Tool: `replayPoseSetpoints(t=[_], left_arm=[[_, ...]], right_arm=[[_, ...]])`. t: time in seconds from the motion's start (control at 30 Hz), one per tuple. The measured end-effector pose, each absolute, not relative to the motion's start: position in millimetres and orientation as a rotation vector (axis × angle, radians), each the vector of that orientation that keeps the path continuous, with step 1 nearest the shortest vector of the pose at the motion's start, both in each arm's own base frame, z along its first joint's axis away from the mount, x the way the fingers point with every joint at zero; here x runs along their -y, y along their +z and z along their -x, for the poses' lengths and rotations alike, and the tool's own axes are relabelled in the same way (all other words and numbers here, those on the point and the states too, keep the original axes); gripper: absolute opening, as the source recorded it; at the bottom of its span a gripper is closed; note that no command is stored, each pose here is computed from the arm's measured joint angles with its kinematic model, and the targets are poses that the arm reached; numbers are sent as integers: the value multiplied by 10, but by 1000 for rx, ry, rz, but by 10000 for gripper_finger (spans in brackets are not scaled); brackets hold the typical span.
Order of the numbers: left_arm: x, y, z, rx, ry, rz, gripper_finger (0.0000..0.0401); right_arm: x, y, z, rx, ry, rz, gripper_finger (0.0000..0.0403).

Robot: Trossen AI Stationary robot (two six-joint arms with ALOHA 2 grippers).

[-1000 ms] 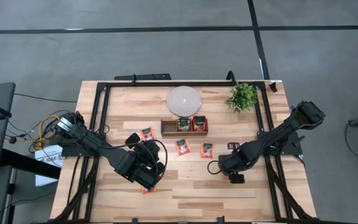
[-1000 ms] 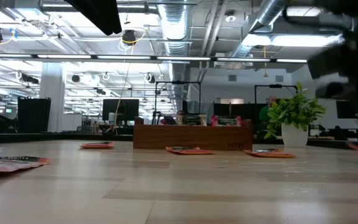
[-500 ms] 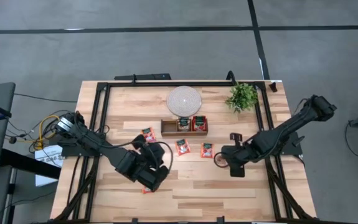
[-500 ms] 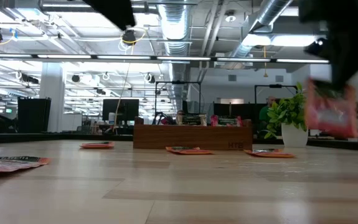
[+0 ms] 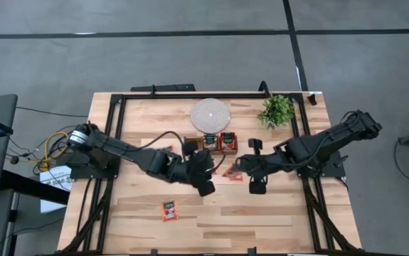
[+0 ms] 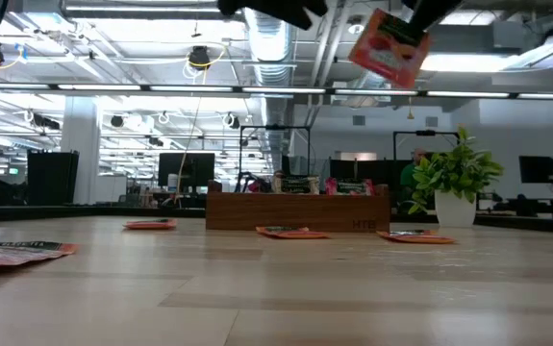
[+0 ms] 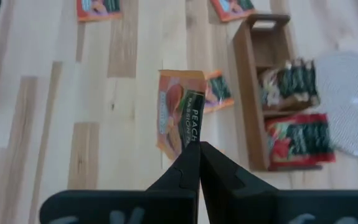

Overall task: Pick & Place Tea
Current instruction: Put the orange tea bag into the left slot of the wooden organizer

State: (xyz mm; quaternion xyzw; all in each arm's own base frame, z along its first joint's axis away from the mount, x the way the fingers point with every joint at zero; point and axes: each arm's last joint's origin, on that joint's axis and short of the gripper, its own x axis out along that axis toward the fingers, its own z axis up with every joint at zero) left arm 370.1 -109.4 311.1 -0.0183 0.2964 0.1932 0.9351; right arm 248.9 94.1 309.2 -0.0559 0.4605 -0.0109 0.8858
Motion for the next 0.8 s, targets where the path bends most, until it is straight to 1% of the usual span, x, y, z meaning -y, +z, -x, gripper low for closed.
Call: replayPoseSetpoints(t=[0.3,0.43,0.8], left_arm=[[962,3229,-3866,-509,225,91,142],[909,3269,-3906,-469,212,81,142],[717,3264,-3957,-489,147,123,142]], right_arm=[[-813,3140,-2557,-943,-38,146,0],[-811,3141,-2558,-943,-30,164,0],[-817,3155,-2580,-917,-26,165,0]])
